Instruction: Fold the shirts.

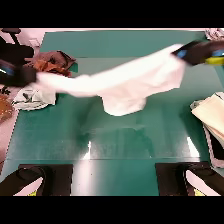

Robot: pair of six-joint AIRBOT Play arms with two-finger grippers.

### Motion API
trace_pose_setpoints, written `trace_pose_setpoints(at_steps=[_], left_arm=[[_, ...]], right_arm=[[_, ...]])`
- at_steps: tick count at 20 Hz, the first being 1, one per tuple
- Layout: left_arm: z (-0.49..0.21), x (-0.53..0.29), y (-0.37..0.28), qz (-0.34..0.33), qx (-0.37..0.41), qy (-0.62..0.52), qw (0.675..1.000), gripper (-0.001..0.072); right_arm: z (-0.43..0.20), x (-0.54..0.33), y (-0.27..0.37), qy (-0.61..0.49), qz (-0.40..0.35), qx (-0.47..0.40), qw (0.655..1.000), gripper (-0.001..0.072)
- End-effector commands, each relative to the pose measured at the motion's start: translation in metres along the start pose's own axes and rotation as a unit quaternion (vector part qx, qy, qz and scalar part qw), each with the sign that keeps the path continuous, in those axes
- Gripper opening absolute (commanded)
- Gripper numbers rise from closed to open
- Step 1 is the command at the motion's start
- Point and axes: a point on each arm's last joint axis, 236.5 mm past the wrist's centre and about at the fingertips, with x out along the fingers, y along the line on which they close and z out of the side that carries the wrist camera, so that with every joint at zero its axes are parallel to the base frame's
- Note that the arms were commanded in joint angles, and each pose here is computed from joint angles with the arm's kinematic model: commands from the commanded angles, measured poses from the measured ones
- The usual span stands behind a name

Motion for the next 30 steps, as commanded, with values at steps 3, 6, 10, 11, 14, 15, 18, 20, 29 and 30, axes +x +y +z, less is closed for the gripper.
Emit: trace_pose_setpoints(at_steps=[3,6,10,11,14,15,18,20,29,30], left_arm=[[0.060,-0.129,0.000,-0.057,-0.047,-0.173,0.982,0.0025],[0.045,-0.176,-0.062,-0.212,-0.021,-0.183,0.960,0.0025],[0.047,-0.227,-0.092,-0.309,-0.027,-0.232,0.922,0.0025],[0.050,-0.205,-0.075,-0.264,-0.037,-0.224,0.938,0.0025],[0.046,-0.090,-0.048,-0.145,-0.044,-0.135,0.979,0.0026],[0.039,-0.043,-0.052,-0.128,-0.035,-0.089,0.987,0.0026],[-0.005,0.107,-0.066,-0.089,-0.003,0.060,0.994,0.0026],[-0.031,0.190,-0.068,-0.069,0.025,0.119,0.990,0.0026],[-0.025,0.358,-0.090,-0.077,0.029,0.060,0.995,0.0299],[-0.012,0.357,-0.090,-0.080,0.025,0.041,0.996,0.0540]], right_arm=[[0.112,-0.159,0.092,-0.267,-0.053,-0.138,0.952,0.0027],[0.117,-0.221,0.157,-0.324,-0.036,-0.197,0.925,0.0027],[0.112,-0.248,0.189,-0.331,-0.024,-0.210,0.920,0.0025],[0.110,-0.233,0.174,-0.303,-0.027,-0.174,0.936,0.0025],[0.078,-0.142,0.087,-0.150,-0.041,-0.038,0.987,0.0025],[0.057,-0.101,0.052,-0.086,-0.039,0.012,0.995,0.0025],[-0.032,0.021,-0.050,0.073,-0.058,0.144,0.985,0.0025],[-0.101,0.093,-0.111,0.135,-0.089,0.192,0.968,0.0026],[-0.187,0.236,-0.251,0.156,-0.159,0.225,0.949,0.0184],[-0.175,0.237,-0.258,0.145,-0.159,0.224,0.951,0.0374]])
